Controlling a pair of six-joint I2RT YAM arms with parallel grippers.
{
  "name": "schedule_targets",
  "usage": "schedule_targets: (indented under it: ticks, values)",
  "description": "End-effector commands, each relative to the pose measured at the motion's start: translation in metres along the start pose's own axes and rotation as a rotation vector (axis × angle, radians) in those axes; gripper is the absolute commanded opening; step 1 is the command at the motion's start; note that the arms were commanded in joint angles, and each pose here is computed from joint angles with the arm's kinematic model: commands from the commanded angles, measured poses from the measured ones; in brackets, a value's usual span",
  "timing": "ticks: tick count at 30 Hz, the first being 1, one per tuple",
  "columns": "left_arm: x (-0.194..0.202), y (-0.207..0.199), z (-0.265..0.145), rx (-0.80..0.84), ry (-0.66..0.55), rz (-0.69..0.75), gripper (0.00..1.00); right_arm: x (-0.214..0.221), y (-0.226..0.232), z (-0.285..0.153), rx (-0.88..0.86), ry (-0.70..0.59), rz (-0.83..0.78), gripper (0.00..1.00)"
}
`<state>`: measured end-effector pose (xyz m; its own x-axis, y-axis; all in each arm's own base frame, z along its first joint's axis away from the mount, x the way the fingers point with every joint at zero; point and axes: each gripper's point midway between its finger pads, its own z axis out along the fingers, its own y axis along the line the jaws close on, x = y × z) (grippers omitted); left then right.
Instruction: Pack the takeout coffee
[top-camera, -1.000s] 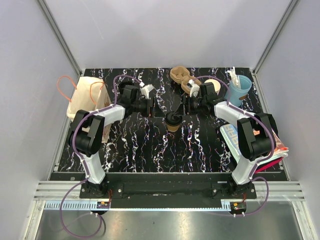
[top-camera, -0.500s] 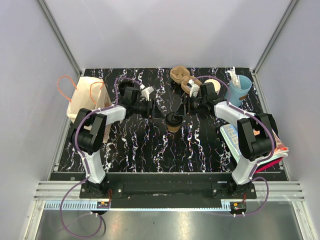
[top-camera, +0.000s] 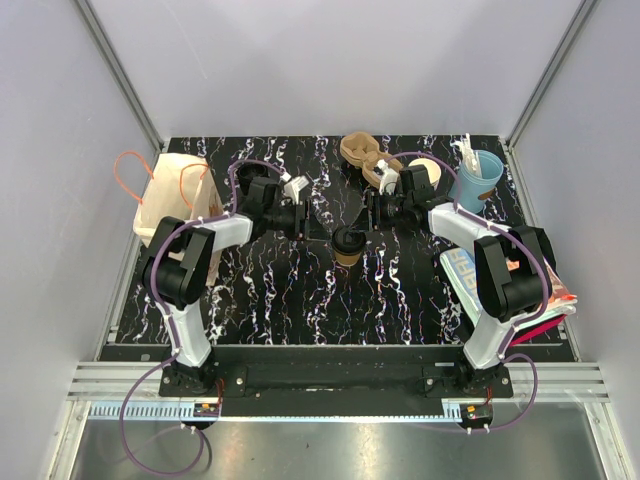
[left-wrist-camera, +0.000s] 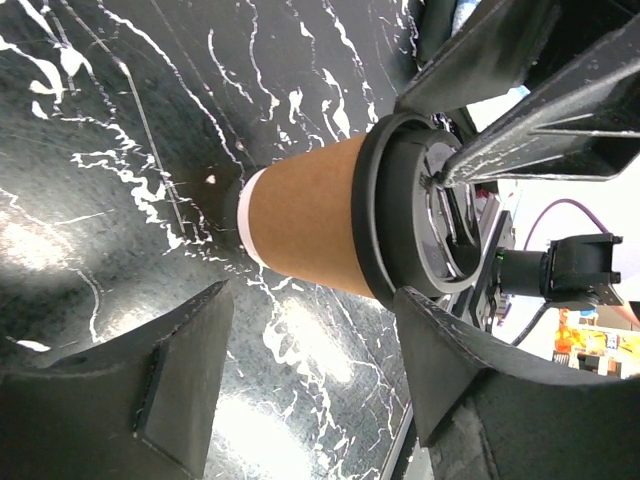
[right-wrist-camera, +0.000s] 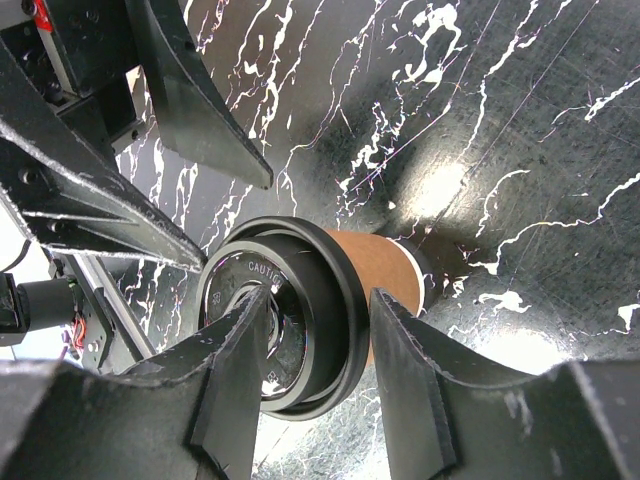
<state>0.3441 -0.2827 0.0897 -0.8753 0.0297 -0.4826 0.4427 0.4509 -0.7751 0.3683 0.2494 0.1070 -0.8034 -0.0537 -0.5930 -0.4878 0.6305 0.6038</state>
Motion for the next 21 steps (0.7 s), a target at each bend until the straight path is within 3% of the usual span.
schedule_targets:
  ticks: [1, 21]
  values:
    - [-0.005, -0.019, 0.0, 0.066, -0.015, 0.063, 0.67, -0.008, 0.006, 0.001, -0.01, -0.015, -0.03, 0.5]
    - [0.013, -0.028, 0.012, 0.081, 0.039, 0.084, 0.62, -0.009, 0.006, -0.002, 0.004, -0.026, -0.043, 0.49]
